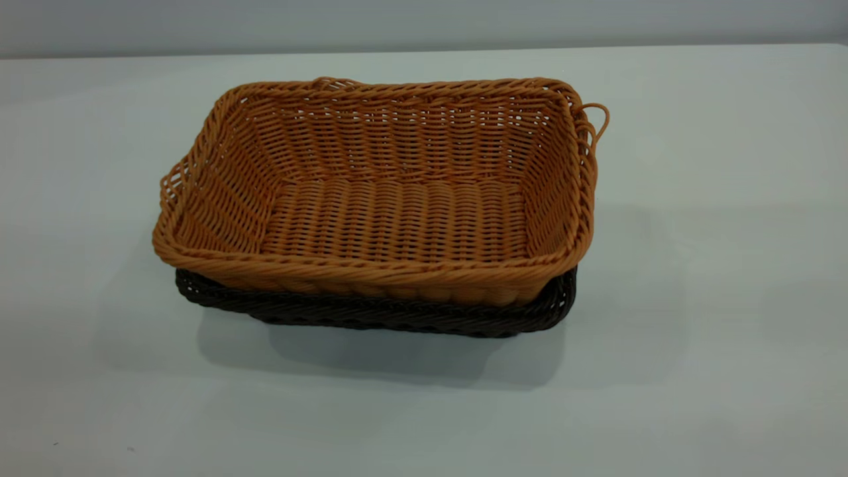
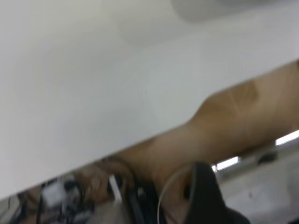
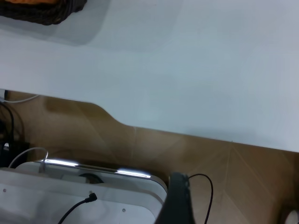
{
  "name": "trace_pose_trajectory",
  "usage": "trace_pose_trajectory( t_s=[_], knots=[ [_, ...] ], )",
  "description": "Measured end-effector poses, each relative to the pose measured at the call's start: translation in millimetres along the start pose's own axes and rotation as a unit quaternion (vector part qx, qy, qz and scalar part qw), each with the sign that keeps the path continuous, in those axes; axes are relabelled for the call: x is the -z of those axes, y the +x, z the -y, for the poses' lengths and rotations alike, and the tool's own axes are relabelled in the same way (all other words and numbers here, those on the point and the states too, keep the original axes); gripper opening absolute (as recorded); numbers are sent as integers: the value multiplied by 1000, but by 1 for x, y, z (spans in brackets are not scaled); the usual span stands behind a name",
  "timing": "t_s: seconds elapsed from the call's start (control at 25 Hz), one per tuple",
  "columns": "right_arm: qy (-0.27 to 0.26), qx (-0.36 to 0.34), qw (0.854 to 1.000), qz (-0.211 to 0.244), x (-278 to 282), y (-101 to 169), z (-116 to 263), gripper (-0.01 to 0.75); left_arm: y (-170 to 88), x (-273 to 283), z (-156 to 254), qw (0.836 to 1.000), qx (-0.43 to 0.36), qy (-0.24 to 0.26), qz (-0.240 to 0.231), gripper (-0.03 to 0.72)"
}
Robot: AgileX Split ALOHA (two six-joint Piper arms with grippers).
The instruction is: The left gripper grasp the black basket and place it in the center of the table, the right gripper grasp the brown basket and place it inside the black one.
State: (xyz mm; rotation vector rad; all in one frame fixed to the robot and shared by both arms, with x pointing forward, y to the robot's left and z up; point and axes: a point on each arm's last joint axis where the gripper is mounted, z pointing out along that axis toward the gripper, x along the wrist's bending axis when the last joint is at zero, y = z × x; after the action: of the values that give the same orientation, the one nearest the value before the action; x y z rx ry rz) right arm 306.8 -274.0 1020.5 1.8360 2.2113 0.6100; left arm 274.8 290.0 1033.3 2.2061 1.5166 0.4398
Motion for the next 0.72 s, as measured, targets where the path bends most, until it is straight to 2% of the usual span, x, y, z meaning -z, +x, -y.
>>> trace_pose_trajectory(
  t_s=[0.2,0.32,0.44,0.52,0.72],
  knots=[
    [-2,0,1000,-1,0,0,1,563,1,16,20,997,4,-82,2,435],
    [-28,-10,1000,-1,6,-1,5,563,2,23,31,993,6,-121,3,435],
    [-82,-41,996,7,16,-3,14,563,2,28,41,987,14,-158,-1,435],
    [-132,-56,990,13,26,-3,23,563,1,30,46,984,38,-174,-20,435],
    [-262,-56,963,23,46,2,56,563,-2,30,48,975,108,-174,-81,435]
  ],
)
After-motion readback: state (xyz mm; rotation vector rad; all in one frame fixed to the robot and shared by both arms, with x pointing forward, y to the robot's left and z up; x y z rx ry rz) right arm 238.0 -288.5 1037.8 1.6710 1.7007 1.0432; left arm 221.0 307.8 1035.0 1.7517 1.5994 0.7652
